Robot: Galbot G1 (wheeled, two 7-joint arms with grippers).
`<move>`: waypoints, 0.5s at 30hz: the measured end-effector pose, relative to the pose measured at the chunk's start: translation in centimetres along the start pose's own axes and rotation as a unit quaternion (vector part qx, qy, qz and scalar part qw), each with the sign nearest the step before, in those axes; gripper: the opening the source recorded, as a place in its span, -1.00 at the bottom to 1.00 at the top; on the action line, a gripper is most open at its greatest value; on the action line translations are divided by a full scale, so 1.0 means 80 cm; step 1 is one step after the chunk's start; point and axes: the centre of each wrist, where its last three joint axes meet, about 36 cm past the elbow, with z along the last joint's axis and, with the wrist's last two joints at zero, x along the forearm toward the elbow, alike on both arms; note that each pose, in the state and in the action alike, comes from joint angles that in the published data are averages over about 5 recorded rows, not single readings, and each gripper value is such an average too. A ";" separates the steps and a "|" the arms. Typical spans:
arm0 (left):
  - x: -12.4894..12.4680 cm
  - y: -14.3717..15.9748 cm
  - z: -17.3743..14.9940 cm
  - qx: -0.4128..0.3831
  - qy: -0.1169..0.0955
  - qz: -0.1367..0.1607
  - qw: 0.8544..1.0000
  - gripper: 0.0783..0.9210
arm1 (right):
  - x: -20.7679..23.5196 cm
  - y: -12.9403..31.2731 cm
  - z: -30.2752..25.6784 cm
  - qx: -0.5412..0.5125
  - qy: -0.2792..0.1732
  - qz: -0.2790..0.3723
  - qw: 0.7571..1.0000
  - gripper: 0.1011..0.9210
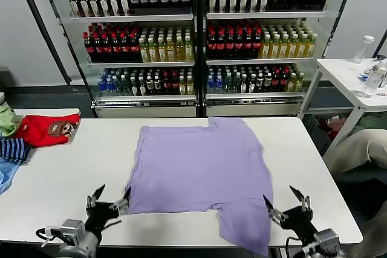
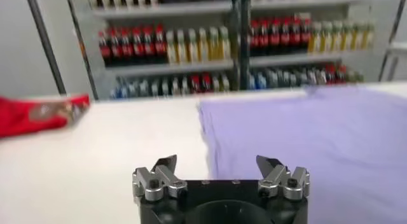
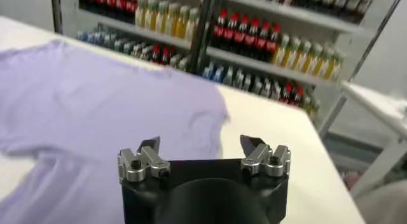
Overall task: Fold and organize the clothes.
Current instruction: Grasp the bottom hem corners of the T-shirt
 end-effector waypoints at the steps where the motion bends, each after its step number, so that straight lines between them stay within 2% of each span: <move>1: 0.001 0.000 0.001 0.000 0.003 0.000 1.000 0.77 | 0.001 0.001 0.001 -0.001 0.002 0.000 1.000 0.76; 9: -0.001 0.006 0.010 0.003 0.037 0.000 0.999 0.77 | 0.004 0.020 0.020 -0.011 0.024 -0.010 1.000 0.76; 15: -0.010 0.015 0.017 0.009 0.048 -0.004 0.999 0.77 | 0.003 0.034 0.026 -0.019 0.032 -0.022 0.999 0.76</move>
